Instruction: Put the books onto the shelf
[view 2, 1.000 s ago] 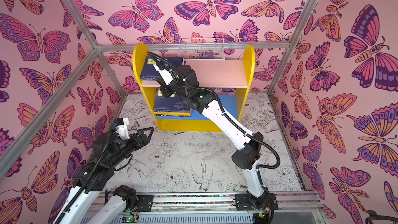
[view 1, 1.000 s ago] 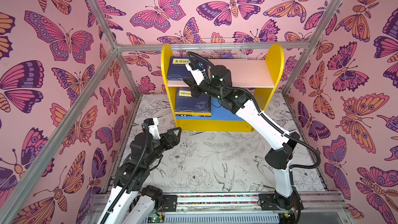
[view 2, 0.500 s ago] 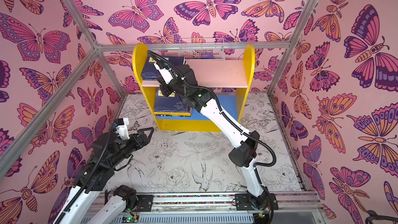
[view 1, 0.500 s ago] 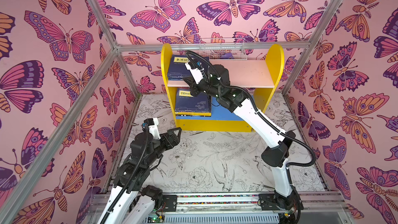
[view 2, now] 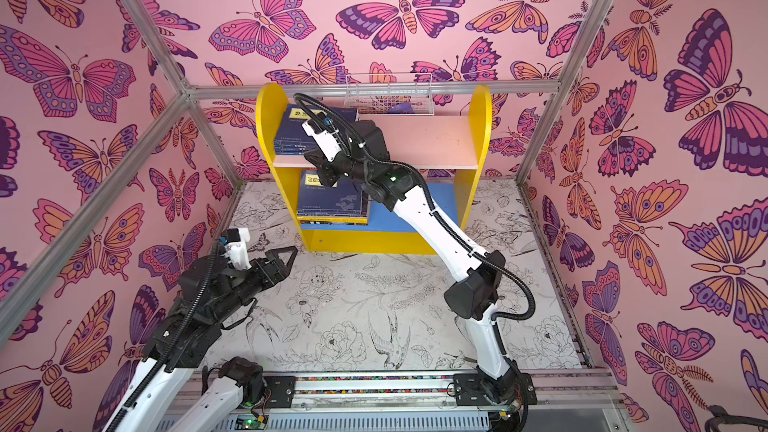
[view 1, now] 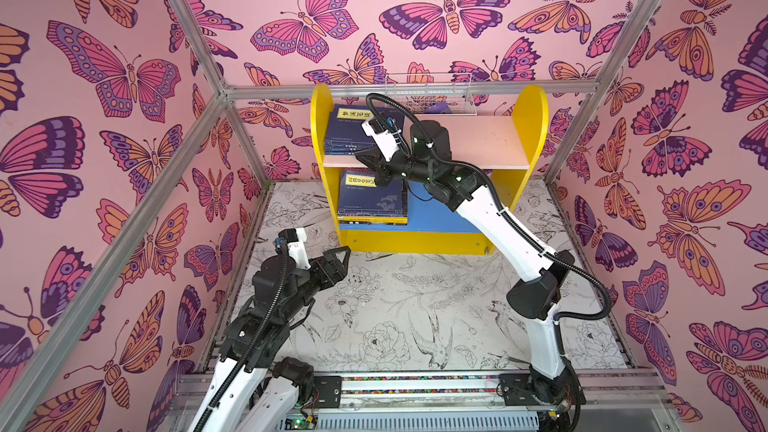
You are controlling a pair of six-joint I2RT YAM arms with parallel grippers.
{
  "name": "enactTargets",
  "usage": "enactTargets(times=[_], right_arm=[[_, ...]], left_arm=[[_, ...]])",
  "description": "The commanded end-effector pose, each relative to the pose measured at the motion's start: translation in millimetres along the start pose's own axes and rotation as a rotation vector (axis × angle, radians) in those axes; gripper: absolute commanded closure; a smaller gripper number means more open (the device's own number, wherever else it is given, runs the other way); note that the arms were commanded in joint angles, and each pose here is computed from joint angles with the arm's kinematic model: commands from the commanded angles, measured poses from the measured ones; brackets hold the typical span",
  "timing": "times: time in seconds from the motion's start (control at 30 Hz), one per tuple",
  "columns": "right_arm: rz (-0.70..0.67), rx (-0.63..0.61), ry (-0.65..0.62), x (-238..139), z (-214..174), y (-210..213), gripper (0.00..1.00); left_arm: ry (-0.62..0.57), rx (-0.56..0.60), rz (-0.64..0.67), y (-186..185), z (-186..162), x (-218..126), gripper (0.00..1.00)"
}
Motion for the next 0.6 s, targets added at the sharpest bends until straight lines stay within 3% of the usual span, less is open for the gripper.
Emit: enactTargets(times=[0.0,0.2,0.4,0.57], right_arm=[[0.069,-0.027,-0.048,-37,24,7,0.99],[-0.143,-0.031,-0.025,-85,28,4,0.89],[-0.289,-0.057,0.051,-95,15,-9,0.6],[-0.304,-0.052,0.102,-83,4,-23,0.56]], left_arm=[[0.0,0.015,0.019,5,-2,1,0.17],[0.009,0.013,0.021,5,-2,3,0.17],[0.01,0.012,0.009,1,0,6,0.17],[0.008,0.012,0.0,-1,2,6,0.17]])
Point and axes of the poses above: each gripper's point midway between its finger pads, its own x axis out along the fingers, its own y axis along the line the jaws close on, z = x × y, the point moved 10 cm from there along -x, back along the fingers, and after that the axes turned 10 degrees about -x, right-handed, at the moved point
